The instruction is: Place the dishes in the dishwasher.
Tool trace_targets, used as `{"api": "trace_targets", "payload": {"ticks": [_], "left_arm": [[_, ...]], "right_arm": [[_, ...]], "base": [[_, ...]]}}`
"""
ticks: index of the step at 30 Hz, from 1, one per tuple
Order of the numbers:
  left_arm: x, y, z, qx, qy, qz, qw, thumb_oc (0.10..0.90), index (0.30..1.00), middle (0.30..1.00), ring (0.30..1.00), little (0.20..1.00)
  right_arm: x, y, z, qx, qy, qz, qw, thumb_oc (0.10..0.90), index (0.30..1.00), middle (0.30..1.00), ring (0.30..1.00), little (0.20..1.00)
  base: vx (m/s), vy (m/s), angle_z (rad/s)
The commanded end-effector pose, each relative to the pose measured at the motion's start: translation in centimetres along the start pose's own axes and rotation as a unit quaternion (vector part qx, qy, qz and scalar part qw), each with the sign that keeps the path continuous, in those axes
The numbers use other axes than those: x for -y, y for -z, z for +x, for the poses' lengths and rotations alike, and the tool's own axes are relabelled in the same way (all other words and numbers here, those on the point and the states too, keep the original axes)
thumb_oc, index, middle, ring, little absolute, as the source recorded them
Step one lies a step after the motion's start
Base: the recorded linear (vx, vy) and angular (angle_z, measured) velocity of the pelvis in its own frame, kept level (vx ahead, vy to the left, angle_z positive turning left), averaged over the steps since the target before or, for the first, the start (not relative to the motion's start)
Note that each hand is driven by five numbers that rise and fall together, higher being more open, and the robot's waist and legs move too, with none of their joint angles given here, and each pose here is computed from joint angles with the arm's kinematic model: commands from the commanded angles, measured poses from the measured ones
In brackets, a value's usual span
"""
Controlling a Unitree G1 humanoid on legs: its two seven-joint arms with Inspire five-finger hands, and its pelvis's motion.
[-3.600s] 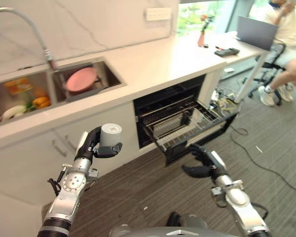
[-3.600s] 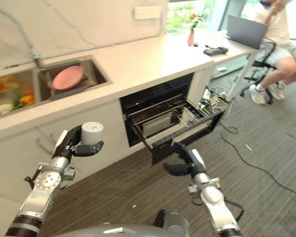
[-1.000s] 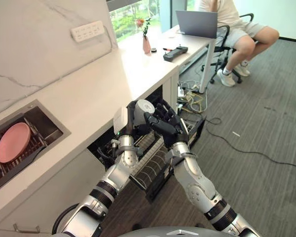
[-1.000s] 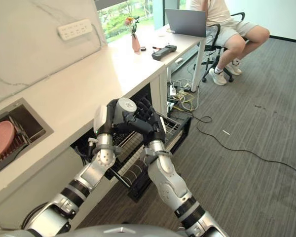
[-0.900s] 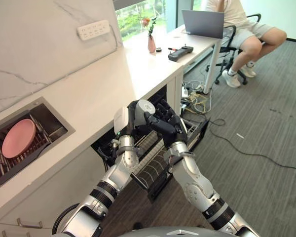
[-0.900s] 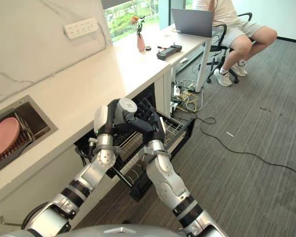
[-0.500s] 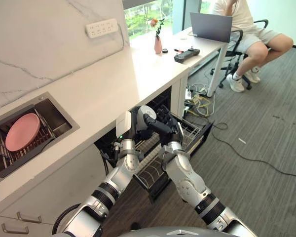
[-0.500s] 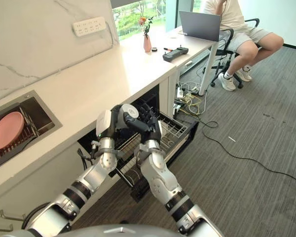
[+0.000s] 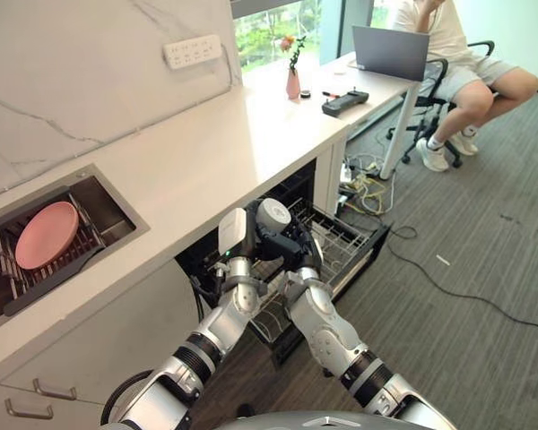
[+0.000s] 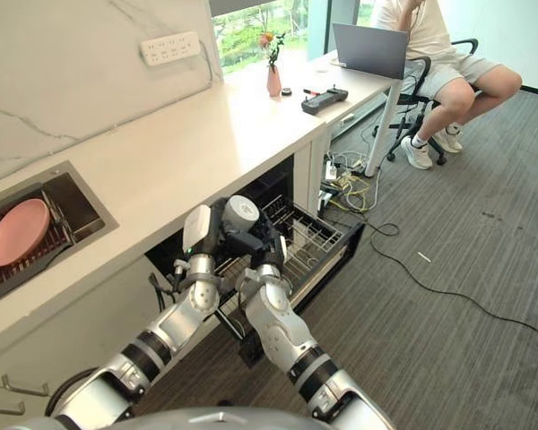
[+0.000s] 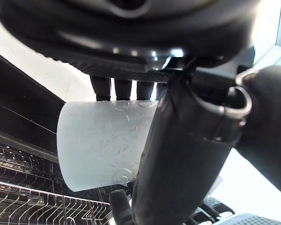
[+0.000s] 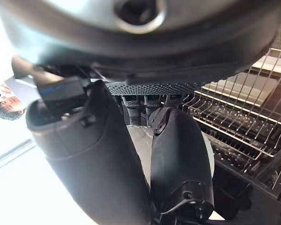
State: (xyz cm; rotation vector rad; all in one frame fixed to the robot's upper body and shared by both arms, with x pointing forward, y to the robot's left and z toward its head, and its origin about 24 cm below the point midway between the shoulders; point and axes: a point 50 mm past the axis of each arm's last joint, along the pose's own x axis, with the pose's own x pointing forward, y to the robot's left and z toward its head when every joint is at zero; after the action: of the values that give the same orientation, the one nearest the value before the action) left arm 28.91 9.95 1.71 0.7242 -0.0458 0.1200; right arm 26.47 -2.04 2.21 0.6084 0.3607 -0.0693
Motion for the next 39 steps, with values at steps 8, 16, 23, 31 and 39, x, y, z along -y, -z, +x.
{"api": "trace_targets", "payload": {"ticks": [8, 16, 23, 31, 39], "left_arm": [[-1.3, -7.3, 4.2, 0.148, -0.037, -0.011, 0.988, 0.4, 0.3, 0.3, 0.3, 0.3], [0.2, -8.8, 3.9, 0.179, 0.006, 0.0, 0.984, 0.4, 0.3, 0.3, 0.3, 0.3], [1.2, -10.7, 3.2, 0.218, 0.039, -0.011, 0.975, 0.4, 0.3, 0.3, 0.3, 0.3], [1.5, -11.6, 2.7, 0.234, 0.06, -0.038, 0.97, 0.4, 0.3, 0.3, 0.3, 0.3], [1.6, -12.0, 2.0, 0.24, 0.082, -0.069, 0.965, 0.4, 0.3, 0.3, 0.3, 0.3]], "right_arm": [[-8.4, -3.3, 0.6, 0.052, -0.103, 0.084, 0.99, 0.8, 0.9, 0.9, 0.9, 0.9], [-7.8, -2.7, 1.7, 0.016, -0.078, 0.13, 0.988, 0.8, 0.9, 0.9, 0.9, 0.9], [-7.8, -3.0, 2.5, 0.013, -0.063, 0.135, 0.989, 0.8, 0.9, 0.9, 0.9, 0.9], [-7.5, -4.0, 3.3, 0.028, -0.061, 0.13, 0.989, 0.8, 0.9, 0.9, 0.9, 0.9], [-6.8, -4.7, 3.6, 0.047, -0.078, 0.108, 0.99, 0.772, 0.858, 0.858, 0.858, 0.858]], "base": [[0.01, 0.005, 0.01], [0.01, 0.008, 0.03], [0.0, 0.003, 0.01], [0.0, 0.001, 0.0], [0.01, 0.006, 0.03]]}}
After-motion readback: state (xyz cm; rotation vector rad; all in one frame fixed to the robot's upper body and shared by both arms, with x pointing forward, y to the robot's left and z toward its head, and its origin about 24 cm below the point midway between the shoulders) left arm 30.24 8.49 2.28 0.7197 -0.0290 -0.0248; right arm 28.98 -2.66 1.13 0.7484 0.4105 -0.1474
